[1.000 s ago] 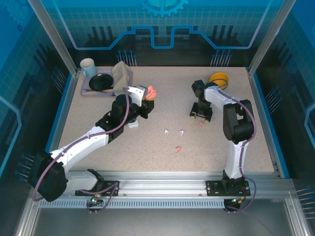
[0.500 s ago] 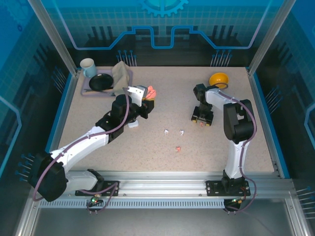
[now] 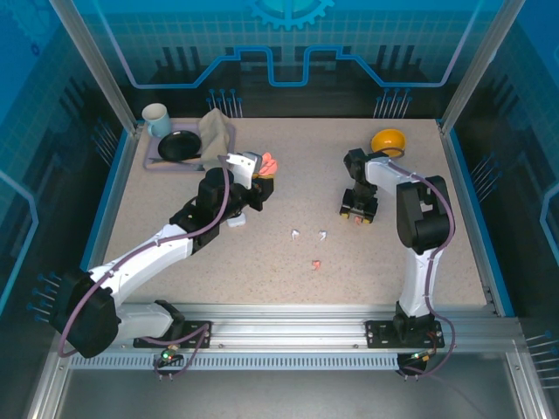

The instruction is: Insert the wireless bluetooth earbuds into the charging case

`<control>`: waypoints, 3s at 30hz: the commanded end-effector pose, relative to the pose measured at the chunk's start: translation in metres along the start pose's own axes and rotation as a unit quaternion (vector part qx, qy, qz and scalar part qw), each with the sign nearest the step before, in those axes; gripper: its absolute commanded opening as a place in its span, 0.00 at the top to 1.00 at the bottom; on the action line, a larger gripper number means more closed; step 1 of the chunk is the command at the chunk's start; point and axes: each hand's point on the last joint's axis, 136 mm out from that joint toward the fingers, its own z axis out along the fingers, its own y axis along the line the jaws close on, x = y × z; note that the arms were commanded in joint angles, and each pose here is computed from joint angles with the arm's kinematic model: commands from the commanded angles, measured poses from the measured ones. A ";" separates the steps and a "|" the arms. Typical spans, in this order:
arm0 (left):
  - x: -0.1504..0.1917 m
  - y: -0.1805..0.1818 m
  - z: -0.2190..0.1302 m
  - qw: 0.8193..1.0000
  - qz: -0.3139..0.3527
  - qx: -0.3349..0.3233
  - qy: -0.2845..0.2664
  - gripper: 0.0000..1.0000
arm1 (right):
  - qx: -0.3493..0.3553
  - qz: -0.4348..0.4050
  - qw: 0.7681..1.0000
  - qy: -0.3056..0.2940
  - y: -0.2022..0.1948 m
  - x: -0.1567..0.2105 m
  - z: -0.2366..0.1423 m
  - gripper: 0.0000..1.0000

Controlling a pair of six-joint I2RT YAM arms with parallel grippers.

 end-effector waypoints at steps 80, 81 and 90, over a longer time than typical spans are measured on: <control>-0.034 -0.066 -0.009 0.985 0.101 0.126 -0.053 1.00 | -0.377 -0.091 0.825 -0.412 0.060 0.062 -0.325 0.70; -0.033 -0.068 -0.009 0.985 0.107 0.126 -0.053 1.00 | -0.386 -0.094 0.816 -0.419 0.063 0.066 -0.332 0.70; -0.046 -0.084 -0.005 0.978 0.166 0.092 -0.085 1.00 | -0.471 -0.125 0.737 -0.469 0.085 0.108 -0.383 0.69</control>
